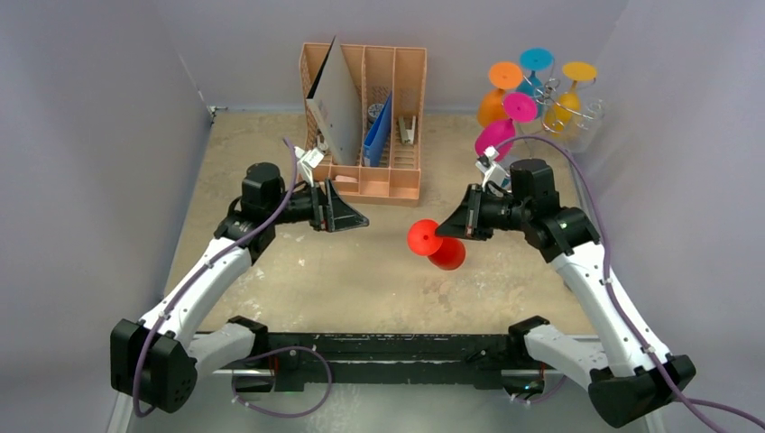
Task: Take the wine glass off the wine glass rack
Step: Place the wine glass at the center of the board.
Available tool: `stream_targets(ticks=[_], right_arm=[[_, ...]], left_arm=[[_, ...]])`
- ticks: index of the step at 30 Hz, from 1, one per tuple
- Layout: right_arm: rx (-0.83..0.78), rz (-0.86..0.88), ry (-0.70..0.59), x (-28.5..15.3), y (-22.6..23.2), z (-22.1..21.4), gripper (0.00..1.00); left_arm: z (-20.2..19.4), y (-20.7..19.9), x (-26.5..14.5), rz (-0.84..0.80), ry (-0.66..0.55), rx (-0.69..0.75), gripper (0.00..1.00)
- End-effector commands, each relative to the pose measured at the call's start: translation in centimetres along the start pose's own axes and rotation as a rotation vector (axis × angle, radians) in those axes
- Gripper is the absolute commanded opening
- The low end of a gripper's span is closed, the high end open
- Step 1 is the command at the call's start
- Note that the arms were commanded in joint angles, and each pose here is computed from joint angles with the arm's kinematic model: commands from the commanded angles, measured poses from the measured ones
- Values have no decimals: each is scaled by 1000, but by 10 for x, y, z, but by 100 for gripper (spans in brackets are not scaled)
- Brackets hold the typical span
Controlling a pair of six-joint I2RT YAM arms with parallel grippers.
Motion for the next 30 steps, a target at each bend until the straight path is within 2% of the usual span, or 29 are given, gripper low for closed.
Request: stream_targets(ticks=[1,7,16,21,25,30], right_arm=[[-112,116,-40,5,18,7,0],[-132,192,-15,15,28,4,0],[-154,285,16,28,45,3,0],[-121,384,35,32,55,3,0],[-121,389,44,32,56,2,0],[-126,412,75,31,59,-2,0]], left_arm=[[23,-32,5,-136,-50,65,92],[19,-50,10,-229,-2,87,89],[12,-68,35,-247,45,121,73],[9,-68,36,-251,61,123,69],[9,-72,39,-276,71,123,64],[9,-75,43,-294,66,115,48]])
Point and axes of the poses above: each gripper's point midway between its finger pads, its own x axis out along the fingers, its own y axis along the line the jaws close on, z = x × y, the point moved 3 cm from there along -x, back along the fingers, and after that the axes turned 10 degrees about x, right-handed, at the moved point
